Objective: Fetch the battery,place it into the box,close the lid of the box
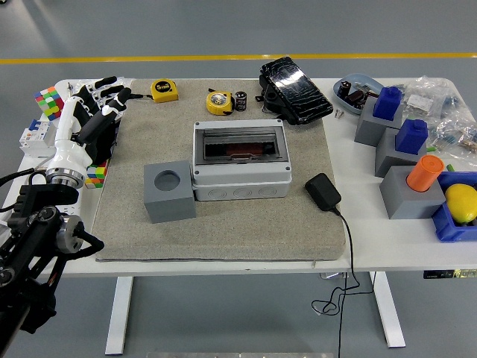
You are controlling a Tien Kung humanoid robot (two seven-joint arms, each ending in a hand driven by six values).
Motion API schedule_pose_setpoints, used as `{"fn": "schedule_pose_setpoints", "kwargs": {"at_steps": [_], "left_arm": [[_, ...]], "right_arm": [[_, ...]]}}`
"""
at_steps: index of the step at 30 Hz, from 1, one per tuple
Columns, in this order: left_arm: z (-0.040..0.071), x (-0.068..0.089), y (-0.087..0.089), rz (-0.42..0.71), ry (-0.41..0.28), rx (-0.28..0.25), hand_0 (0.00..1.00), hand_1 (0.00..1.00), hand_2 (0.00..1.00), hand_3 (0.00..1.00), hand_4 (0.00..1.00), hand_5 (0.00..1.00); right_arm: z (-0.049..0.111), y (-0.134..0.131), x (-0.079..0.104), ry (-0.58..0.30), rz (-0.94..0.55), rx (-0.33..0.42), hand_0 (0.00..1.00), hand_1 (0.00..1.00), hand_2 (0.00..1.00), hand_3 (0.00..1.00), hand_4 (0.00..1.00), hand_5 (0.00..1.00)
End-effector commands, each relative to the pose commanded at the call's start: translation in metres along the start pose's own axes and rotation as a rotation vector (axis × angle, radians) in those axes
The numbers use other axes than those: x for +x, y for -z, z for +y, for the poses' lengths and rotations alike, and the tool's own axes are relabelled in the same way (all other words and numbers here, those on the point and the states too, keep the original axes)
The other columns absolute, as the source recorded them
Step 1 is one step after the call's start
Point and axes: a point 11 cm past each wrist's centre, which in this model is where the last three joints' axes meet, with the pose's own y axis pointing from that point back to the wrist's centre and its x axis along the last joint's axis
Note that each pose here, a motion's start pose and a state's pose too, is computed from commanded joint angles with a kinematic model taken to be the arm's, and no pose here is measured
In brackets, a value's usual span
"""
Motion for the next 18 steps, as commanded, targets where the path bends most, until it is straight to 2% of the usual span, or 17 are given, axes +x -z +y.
{"fn": "schedule_pose_setpoints", "kwargs": {"at_steps": [18], "left_arm": [[0.0017, 0.0002, 0.0009, 0.01, 0.001, 0.006, 0.574, 0.631, 0.664, 0.662, 0.982, 0.374]], "right_arm": [[0.0, -0.0035, 0.0018, -0.002, -0.001, -0.007, 0.568, 0.595, 0.573, 0.544, 0.919, 0.484]]}}
